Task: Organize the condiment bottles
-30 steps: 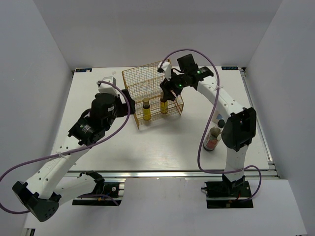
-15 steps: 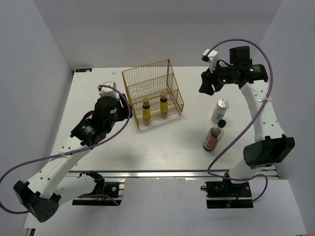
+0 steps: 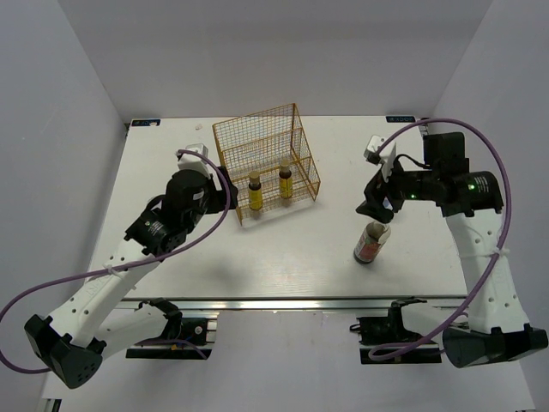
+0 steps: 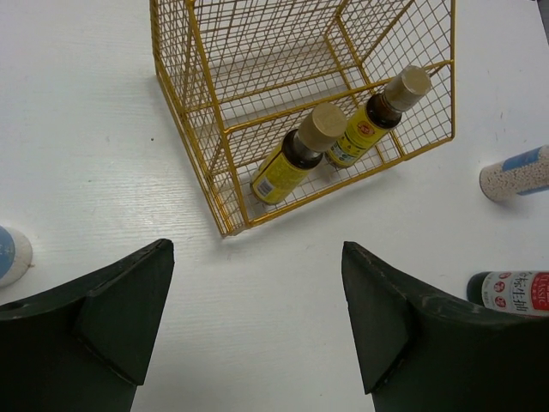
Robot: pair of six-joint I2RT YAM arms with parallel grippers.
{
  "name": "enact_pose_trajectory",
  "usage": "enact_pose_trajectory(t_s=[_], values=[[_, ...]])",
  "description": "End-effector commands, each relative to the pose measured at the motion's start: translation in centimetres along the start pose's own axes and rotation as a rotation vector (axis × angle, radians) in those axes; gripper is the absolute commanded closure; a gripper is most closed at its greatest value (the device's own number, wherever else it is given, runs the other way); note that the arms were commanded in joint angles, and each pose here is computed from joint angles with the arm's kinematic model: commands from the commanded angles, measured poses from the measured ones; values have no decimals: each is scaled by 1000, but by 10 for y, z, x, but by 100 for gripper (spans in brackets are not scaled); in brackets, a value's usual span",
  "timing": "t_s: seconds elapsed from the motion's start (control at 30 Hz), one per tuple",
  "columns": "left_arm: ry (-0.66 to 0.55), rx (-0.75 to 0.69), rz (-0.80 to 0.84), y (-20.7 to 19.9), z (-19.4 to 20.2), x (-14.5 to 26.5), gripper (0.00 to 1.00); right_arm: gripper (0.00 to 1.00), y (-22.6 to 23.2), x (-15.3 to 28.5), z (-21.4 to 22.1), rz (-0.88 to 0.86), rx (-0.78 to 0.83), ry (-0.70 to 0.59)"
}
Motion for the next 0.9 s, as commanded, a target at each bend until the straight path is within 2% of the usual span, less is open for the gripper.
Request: enact_pose_trajectory(t_s=[0.0, 0.23, 0.37, 0.6, 0.87], values=[[-35, -1, 49, -4, -6, 10, 11, 22, -3, 5, 11, 41, 12, 39], [-27, 10, 82, -7, 5, 12, 11, 21, -27, 5, 38, 227, -114, 114], [-34, 4, 99, -9, 0, 15, 11, 20, -34, -1, 45, 254, -192, 132], [-31, -4, 96, -6, 3, 19, 11, 20, -41, -1, 59, 307, -233, 178], [-29, 12, 105, -8, 5, 20, 11, 26, -30, 2, 79, 291, -235, 237]])
Point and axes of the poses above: each gripper's point midway between its finger pads, its own x axis back along the fingers, its own y axis along the line the jaws close on, z = x × y, the point moved 1 cm from there along x, back along the fingers, and after that the axes turned 10 degrees about -x, right-handed, at the moved point
